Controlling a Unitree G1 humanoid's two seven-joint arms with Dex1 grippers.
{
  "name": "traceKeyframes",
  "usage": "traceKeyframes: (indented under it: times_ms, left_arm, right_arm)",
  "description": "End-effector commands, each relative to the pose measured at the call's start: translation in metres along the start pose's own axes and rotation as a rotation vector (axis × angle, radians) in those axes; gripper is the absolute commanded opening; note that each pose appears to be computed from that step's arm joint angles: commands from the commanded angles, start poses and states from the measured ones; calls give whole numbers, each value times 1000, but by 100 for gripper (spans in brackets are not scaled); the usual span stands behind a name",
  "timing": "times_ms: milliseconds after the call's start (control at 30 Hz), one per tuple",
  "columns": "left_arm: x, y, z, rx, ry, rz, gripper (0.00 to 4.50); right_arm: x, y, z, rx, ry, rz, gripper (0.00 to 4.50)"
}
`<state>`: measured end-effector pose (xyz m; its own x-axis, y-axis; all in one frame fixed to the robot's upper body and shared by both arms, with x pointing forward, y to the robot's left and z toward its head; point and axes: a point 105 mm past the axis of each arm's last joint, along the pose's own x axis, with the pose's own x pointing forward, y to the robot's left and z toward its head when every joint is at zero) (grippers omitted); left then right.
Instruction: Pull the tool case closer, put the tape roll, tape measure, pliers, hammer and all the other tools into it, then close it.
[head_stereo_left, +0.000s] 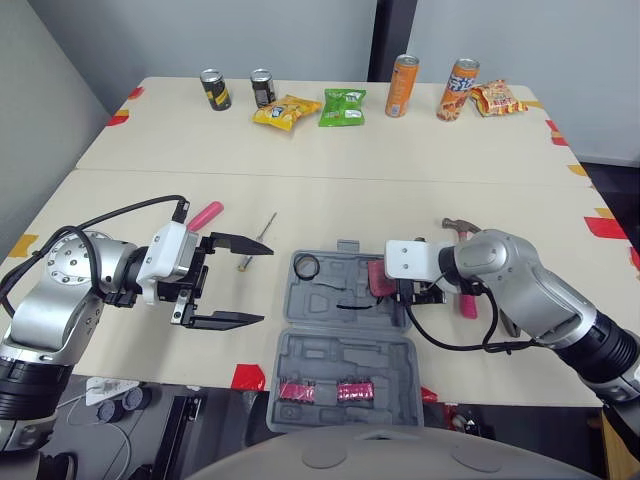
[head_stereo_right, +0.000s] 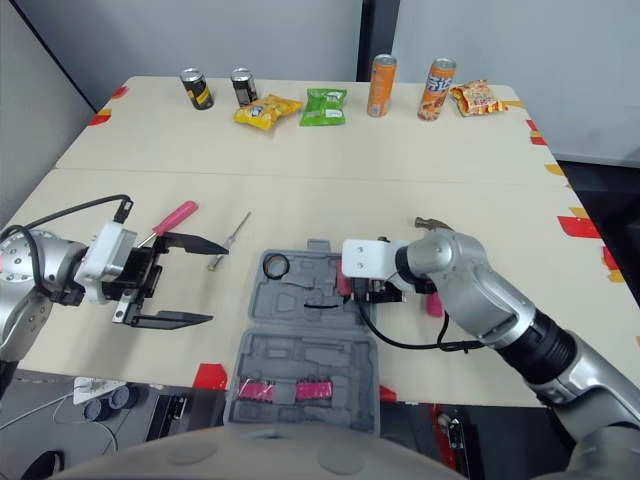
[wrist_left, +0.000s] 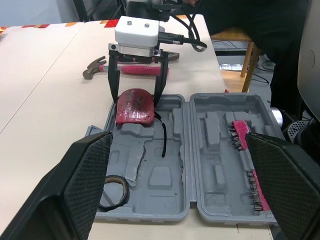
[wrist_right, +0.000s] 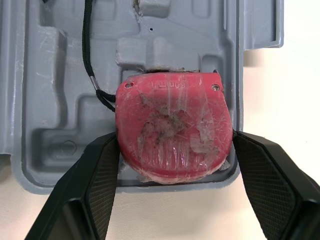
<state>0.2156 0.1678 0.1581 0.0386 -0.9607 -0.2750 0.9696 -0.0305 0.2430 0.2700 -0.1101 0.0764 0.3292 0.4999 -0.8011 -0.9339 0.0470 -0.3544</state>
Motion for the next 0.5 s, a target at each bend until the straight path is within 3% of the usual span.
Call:
traceKeyframes:
  times_ms: [33, 67, 100, 133, 500]
  left_arm:
    - [1, -1, 7, 37, 7, -10, 450]
    - [1, -1, 7, 36, 6, -11, 450]
    - [1, -1, 7, 36, 6, -11, 450]
    - [1, -1, 7, 36, 7, -12, 450]
    - [0, -2, 6, 32, 5, -3, 450]
  right_arm:
    - [-3, -8, 6, -32, -14, -36, 306]
    - [-3, -8, 5, -32, -14, -35, 306]
    - [-3, -7, 5, -35, -15, -29, 412]
    - [-4, -7, 6, -36, -19, -27, 447]
    - [-30, -8, 8, -45, -64, -30, 447]
